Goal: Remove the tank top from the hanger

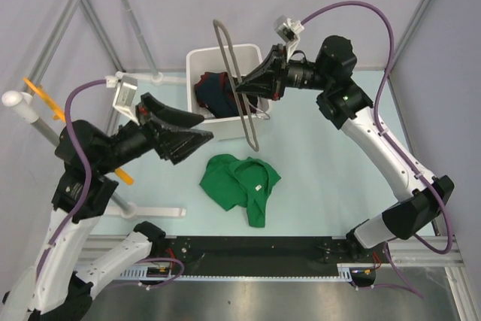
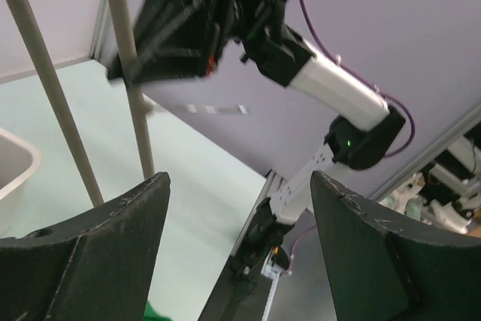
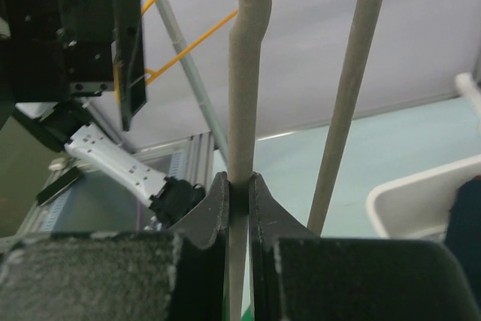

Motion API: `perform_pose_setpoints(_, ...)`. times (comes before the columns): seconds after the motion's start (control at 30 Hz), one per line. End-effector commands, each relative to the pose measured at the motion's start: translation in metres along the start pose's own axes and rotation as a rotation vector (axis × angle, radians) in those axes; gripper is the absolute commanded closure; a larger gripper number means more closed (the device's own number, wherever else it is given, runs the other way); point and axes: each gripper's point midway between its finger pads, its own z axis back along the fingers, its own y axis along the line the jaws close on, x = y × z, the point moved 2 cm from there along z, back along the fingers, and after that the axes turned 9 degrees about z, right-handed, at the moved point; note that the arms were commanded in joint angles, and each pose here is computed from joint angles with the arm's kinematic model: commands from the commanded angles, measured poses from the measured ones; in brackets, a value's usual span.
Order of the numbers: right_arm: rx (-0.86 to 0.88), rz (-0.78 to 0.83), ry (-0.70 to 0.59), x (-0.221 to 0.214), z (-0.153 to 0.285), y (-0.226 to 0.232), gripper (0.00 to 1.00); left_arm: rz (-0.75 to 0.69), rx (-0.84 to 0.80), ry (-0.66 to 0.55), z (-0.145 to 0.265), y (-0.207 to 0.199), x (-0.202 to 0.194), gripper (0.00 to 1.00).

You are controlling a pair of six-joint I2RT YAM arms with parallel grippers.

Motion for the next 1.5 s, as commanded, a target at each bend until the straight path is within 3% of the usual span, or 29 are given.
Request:
perform_pose_setpoints(0.0,0.103,-0.065,0.066,-0.012,0.001,0.048,1.00,0.089,-0.018,-0.104,-0.023,-0.004,0.033,0.20)
perform_pose_setpoints(0.3,0.146,-0.094,0.123,-0.035,-0.011,0.094,1.00,0.137,0.064,-0.147,-0.052,0.018,0.036,0.21)
perform_pose_setpoints(0.4,0.150,-0.093,0.160,-0.045,-0.016,0.101,1.00,0.160,0.077,-0.147,-0.054,0.022,0.030,0.28)
perform_pose_setpoints(0.6,0.096,-0.111,0.210,-0.060,-0.015,0.100,1.00,0.206,0.087,-0.181,-0.051,0.025,0.026,0.69)
perform_pose_setpoints(0.63,0.067,-0.112,0.211,-0.061,-0.014,0.097,1.00,0.209,0.092,-0.195,-0.050,0.025,0.028,0.80)
perform_pose_setpoints(0.67,0.049,-0.117,0.214,-0.062,-0.013,0.096,0.97,0.217,0.095,-0.202,-0.049,0.026,0.028,0.85)
perform_pose_setpoints(0.73,-0.024,-0.124,0.214,-0.063,-0.007,0.091,0.77,0.250,0.106,-0.228,-0.046,0.025,0.031,1.00)
perform_pose_setpoints(0.77,-0.056,-0.131,0.219,-0.065,-0.002,0.089,0.69,0.266,0.121,-0.249,-0.045,0.026,0.034,1.00)
perform_pose_setpoints(0.8,-0.089,-0.124,0.204,-0.059,0.005,0.090,0.54,0.298,0.125,-0.264,-0.043,0.027,0.035,1.00)
perform_pose_setpoints(0.87,-0.204,-0.172,0.187,-0.065,0.016,0.077,0.39,0.328,0.140,-0.298,-0.040,0.028,0.039,1.00)
perform_pose_setpoints(0.9,-0.240,-0.188,0.169,-0.065,0.022,0.074,0.26,0.353,0.140,-0.310,-0.039,0.027,0.040,1.00)
perform_pose_setpoints(1.03,-0.464,-0.273,0.060,-0.076,0.069,0.054,0.01,0.422,0.143,-0.345,-0.035,0.025,0.045,1.00)
perform_pose_setpoints(1.17,-0.545,-0.220,0.063,-0.103,0.099,0.057,0.00,0.499,0.165,-0.408,-0.027,0.027,0.051,1.00)
perform_pose_setpoints(1.37,-0.295,-0.106,0.021,-0.111,0.107,0.124,0.00,0.612,0.212,-0.534,-0.007,0.034,0.059,1.00)
perform_pose_setpoints(1.47,-0.255,-0.080,-0.007,-0.107,0.112,0.141,0.00,0.638,0.232,-0.567,-0.002,0.038,0.060,1.00)
